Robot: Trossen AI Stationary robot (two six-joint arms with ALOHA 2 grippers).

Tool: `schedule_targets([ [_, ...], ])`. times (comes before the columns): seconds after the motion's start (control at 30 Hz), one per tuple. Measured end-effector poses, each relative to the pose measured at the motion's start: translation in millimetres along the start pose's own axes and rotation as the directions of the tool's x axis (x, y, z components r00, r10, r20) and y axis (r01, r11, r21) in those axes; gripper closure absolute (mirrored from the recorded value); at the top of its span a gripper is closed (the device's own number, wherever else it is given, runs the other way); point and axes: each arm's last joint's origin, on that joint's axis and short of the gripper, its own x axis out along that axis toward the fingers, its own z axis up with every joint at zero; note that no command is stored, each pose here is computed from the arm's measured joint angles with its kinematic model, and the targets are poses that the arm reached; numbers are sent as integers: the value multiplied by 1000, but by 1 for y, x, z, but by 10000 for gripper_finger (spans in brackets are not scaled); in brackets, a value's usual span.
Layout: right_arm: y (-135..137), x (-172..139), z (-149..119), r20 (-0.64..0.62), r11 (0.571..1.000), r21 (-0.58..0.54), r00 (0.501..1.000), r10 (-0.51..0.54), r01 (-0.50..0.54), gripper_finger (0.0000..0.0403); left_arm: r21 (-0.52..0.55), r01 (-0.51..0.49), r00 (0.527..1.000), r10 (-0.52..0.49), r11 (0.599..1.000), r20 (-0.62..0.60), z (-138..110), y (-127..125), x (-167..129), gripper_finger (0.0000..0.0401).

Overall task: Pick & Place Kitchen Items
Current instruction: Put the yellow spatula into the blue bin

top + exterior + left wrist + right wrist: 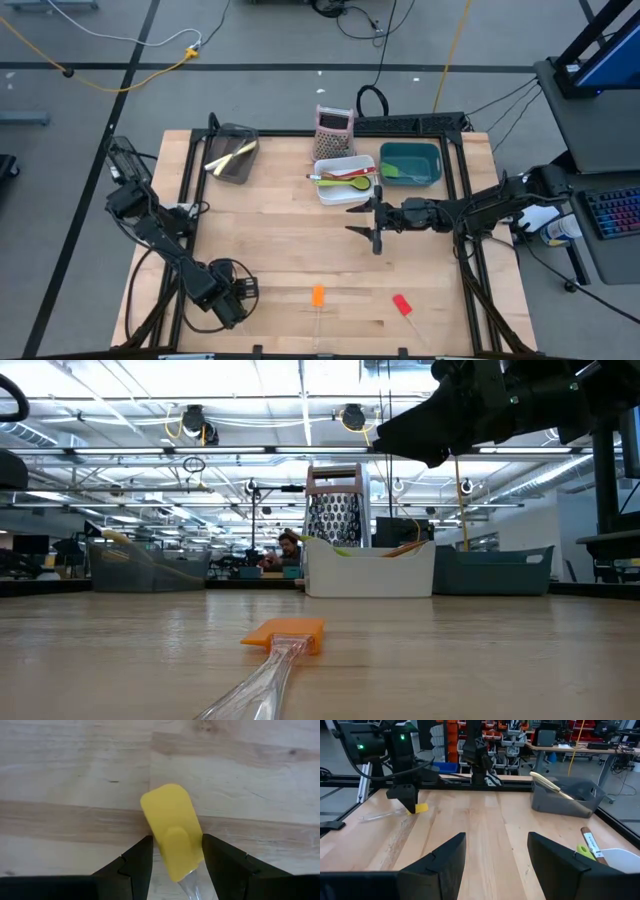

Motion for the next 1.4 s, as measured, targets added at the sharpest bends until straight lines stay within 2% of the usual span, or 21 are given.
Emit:
schedule_targets([
  [0.2,0,0,0,3,1000,-1,1000,0,0,195,55,5,1000,-5,998,1,0,0,0,240],
  [0.53,0,0,0,3,1000,-3,1000,0,0,195,110,93,993,-100,990,66,2,-3,0,356],
  [0.67,0,0,0,3,1000,-3,1000,0,0,195,144,128,985,-143,981,97,3,-4,0,387],
  [0.97,0,0,0,3,1000,-2,1000,0,0,195,188,169,970,-197,967,140,4,-6,1,369],
  [1.17,0,0,0,3,999,44,1000,0,0,195,261,182,961,-228,948,159,4,-7,0,383],
  [1.4,0,0,0,3,999,49,1000,0,0,195,385,306,866,-423,871,267,3,-20,-11,380],
])
